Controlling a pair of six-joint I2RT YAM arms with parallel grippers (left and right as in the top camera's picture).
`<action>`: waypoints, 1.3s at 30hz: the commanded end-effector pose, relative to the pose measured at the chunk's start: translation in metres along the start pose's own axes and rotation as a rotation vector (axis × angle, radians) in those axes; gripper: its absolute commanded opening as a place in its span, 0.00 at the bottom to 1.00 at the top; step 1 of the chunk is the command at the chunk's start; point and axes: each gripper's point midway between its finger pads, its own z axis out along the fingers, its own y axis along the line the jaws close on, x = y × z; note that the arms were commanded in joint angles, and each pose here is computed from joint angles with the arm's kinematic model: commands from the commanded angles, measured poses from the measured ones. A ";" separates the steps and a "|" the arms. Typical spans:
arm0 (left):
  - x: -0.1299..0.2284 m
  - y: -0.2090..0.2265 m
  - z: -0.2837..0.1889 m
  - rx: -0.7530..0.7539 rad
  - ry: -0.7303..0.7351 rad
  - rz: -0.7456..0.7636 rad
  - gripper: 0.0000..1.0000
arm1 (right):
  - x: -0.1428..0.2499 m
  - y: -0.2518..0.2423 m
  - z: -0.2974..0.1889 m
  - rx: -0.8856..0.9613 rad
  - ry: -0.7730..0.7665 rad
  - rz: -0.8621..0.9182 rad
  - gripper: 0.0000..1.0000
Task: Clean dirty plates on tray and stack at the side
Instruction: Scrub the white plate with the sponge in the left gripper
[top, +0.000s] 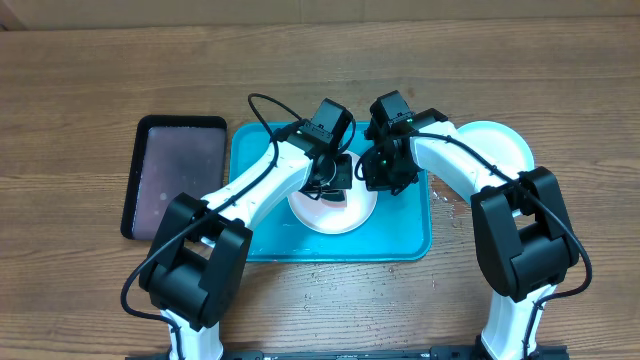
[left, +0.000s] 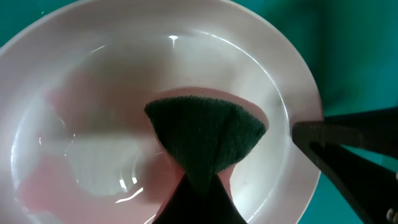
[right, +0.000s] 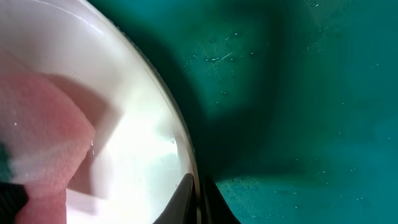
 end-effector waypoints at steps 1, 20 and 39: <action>0.005 0.004 0.012 -0.054 -0.003 -0.168 0.04 | 0.005 -0.001 0.005 0.015 0.017 -0.012 0.04; 0.014 0.056 0.032 -0.291 -0.030 -0.485 0.04 | 0.009 -0.007 0.005 0.049 0.031 -0.008 0.04; 0.016 0.038 0.005 -0.353 -0.154 -0.400 0.04 | 0.007 -0.010 0.005 0.063 0.023 -0.008 0.04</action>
